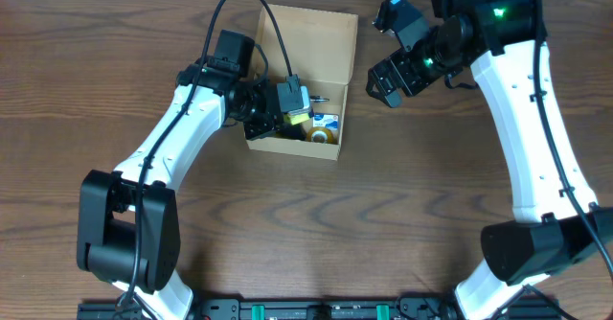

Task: Pack container
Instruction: 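Carry the highlighter with the left gripper and lower it into the box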

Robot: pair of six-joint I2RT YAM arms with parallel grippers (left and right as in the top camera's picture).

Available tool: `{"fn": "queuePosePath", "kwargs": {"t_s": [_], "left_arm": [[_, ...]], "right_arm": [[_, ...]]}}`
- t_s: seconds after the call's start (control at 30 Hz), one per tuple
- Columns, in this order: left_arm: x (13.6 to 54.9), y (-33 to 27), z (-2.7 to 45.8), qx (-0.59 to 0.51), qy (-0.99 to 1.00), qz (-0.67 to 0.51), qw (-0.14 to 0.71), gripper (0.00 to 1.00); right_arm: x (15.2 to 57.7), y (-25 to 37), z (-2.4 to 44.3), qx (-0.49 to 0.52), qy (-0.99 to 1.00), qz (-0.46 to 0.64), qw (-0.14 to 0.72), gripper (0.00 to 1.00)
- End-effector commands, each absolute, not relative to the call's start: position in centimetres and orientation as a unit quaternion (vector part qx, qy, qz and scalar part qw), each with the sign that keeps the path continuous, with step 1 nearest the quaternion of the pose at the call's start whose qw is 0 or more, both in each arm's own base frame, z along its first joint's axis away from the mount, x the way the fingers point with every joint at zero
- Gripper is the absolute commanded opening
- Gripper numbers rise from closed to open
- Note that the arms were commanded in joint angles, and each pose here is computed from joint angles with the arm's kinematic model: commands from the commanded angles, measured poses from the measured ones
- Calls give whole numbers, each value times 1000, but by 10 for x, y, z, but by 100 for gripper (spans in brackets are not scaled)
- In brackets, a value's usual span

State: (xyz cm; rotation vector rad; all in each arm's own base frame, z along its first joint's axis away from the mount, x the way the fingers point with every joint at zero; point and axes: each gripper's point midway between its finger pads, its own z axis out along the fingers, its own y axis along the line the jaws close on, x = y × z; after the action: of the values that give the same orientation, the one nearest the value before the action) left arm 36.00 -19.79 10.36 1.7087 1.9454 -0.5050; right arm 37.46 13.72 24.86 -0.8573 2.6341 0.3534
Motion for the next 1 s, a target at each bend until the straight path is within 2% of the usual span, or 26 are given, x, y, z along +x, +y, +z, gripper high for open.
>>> {"fn": "queuePosePath", "kwargs": {"t_s": [0.0, 0.77, 0.97], "left_arm": [[355, -196, 99, 631, 714, -187, 240, 6], [344, -199, 98, 569, 764, -224, 208, 5], [358, -200, 101, 601, 736, -197, 241, 6]], "right_arm": [[373, 141, 248, -309, 927, 127, 173, 99], [373, 141, 248, -309, 927, 127, 173, 99], [373, 141, 248, -309, 927, 127, 173, 99]]}}
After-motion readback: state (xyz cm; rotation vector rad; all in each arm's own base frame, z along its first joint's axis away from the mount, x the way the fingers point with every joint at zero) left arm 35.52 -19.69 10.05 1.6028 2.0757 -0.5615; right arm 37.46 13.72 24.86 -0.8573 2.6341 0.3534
